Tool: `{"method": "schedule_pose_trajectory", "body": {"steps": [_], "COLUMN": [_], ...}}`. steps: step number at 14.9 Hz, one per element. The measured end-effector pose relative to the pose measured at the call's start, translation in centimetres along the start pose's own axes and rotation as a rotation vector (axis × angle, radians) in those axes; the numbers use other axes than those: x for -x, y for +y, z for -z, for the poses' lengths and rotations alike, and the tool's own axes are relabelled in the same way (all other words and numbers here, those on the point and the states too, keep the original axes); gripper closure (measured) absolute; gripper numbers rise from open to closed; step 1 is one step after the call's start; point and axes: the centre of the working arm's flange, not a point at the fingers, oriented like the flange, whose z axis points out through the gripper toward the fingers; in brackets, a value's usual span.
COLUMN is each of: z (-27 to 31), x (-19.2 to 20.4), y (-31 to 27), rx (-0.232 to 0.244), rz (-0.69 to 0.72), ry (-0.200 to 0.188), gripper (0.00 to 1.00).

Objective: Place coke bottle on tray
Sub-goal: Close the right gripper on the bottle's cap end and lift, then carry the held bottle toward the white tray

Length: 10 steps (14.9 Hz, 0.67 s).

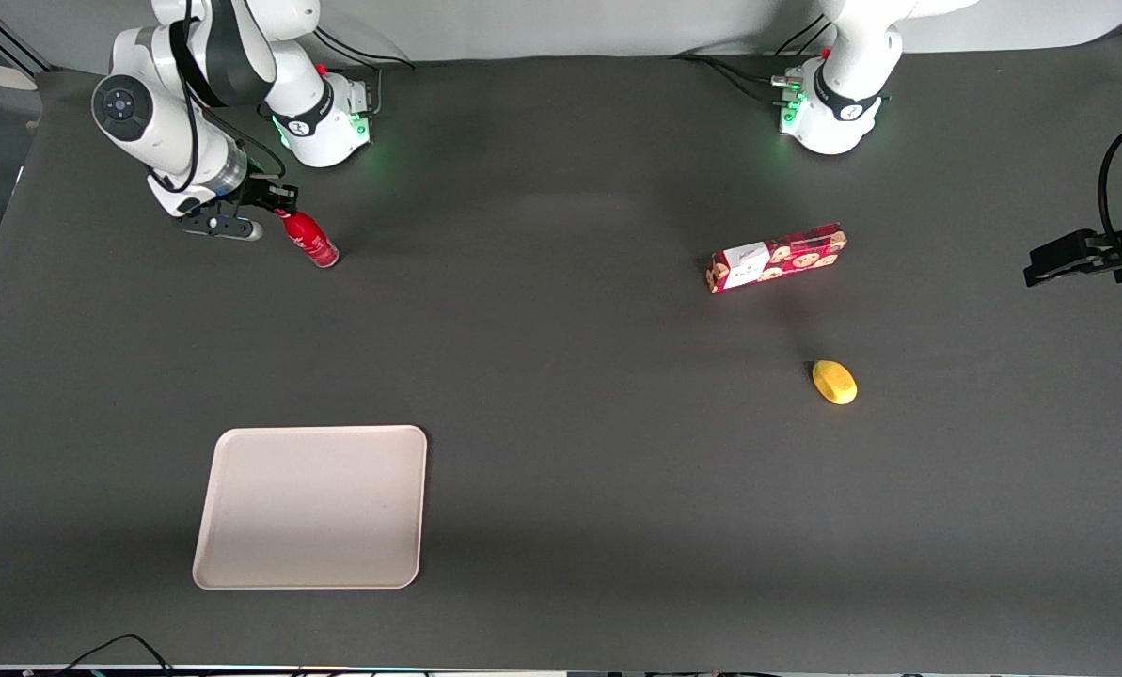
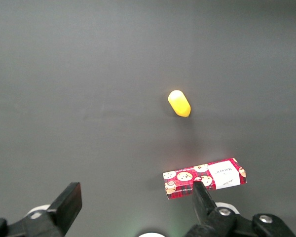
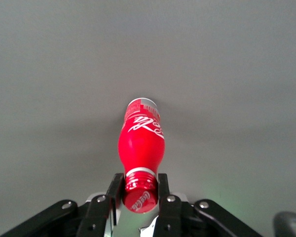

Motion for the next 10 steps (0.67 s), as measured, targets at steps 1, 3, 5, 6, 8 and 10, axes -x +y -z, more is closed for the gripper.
{"method": "schedule_pose_trajectory", "body": {"steps": [1,3,5,6,8,10], "z": [1.1,4.0,8.1,10.6,15.9,20.9], "x": [-0.3,-1.2,-2.4,-3.3,-5.6,-8.6], "y": [-0.2,-0.6,-1.1,-1.3,-1.1,-0.6], "rx": [-0.003,-0.014,-0.028,-0.037,-0.058,-0.072], "rz": [0.002,0.007,0.021,0.03,0.041,0.051], "ry": [0.009,0.046,0.091,0.107,0.12,0.111], "gripper": [0.68,0.68,0.68,0.68,0.68,0.68]}}
